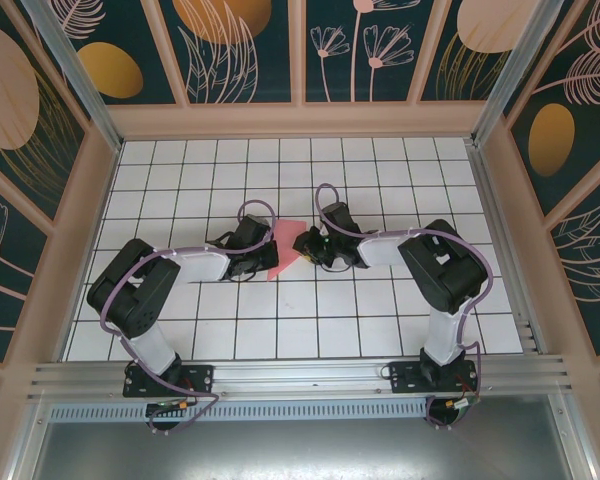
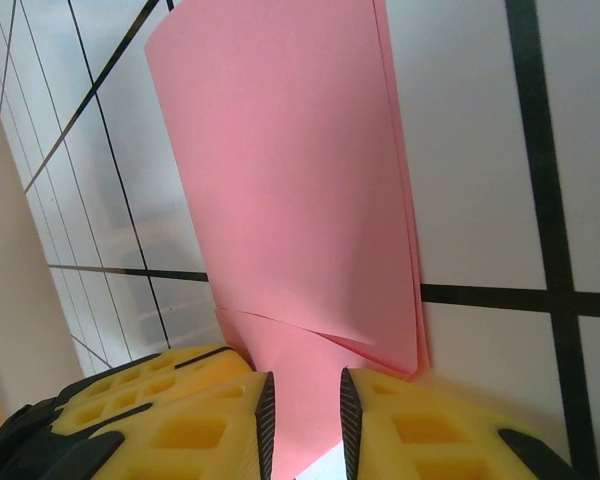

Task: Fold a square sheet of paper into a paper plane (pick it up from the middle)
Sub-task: Fourth fold the wing at the center of the table.

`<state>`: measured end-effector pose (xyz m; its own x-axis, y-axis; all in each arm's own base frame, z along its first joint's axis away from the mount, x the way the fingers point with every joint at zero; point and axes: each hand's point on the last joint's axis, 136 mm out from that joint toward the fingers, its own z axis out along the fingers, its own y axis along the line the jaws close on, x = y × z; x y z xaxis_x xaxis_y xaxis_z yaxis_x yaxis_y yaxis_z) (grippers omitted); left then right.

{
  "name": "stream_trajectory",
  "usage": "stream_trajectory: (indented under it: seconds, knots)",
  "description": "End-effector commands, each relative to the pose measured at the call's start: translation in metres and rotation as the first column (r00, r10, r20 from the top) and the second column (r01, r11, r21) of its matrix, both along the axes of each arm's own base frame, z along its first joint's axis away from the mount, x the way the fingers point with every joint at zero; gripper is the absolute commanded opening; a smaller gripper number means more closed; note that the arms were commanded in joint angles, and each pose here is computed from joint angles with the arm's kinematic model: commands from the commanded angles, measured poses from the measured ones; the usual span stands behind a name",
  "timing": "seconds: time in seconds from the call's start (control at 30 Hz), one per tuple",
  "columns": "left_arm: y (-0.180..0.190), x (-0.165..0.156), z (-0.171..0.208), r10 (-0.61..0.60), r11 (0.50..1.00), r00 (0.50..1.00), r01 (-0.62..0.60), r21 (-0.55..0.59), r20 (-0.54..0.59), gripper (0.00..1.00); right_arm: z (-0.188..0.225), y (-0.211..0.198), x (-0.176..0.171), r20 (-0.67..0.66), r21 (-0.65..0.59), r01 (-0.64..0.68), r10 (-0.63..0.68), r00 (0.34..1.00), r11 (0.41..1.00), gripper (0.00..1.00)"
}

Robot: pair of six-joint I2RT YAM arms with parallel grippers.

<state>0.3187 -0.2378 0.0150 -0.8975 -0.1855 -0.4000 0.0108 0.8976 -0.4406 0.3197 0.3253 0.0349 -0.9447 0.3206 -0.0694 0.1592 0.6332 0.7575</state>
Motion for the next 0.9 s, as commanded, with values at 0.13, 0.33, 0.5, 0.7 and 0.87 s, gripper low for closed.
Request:
stream_trajectory:
  seconds: [0.13, 0.33, 0.5, 0.7, 0.87]
  knots:
    - [0.009, -0.005, -0.01, 0.02, 0.999, 0.999, -0.019, 0.038, -0.04, 0.0, -0.003, -0.017, 0.002, -0.015, -0.047, 0.059, -0.06, 0.998, 0.997, 0.27]
    - [0.01, -0.007, -0.012, 0.022, 0.999, 0.999, -0.021, 0.041, -0.043, 0.0, -0.009, -0.02, 0.003, -0.024, -0.074, 0.067, -0.069, 0.997, 0.995, 0.28]
    - [0.01, -0.008, -0.013, 0.024, 0.999, 0.999, -0.022, 0.039, -0.049, 0.0, -0.01, -0.015, 0.005, -0.028, -0.059, 0.049, -0.051, 0.998, 0.997, 0.28]
    - [0.01, -0.008, -0.013, 0.023, 0.999, 0.999, -0.021, 0.039, -0.049, 0.0, -0.001, -0.008, 0.004, -0.011, -0.026, 0.025, -0.025, 1.0, 0.999, 0.28]
    - [0.012, -0.008, -0.014, 0.03, 0.999, 0.998, -0.028, 0.042, -0.049, 0.0, -0.003, -0.017, 0.006, -0.008, -0.073, 0.066, -0.067, 0.998, 0.995, 0.29]
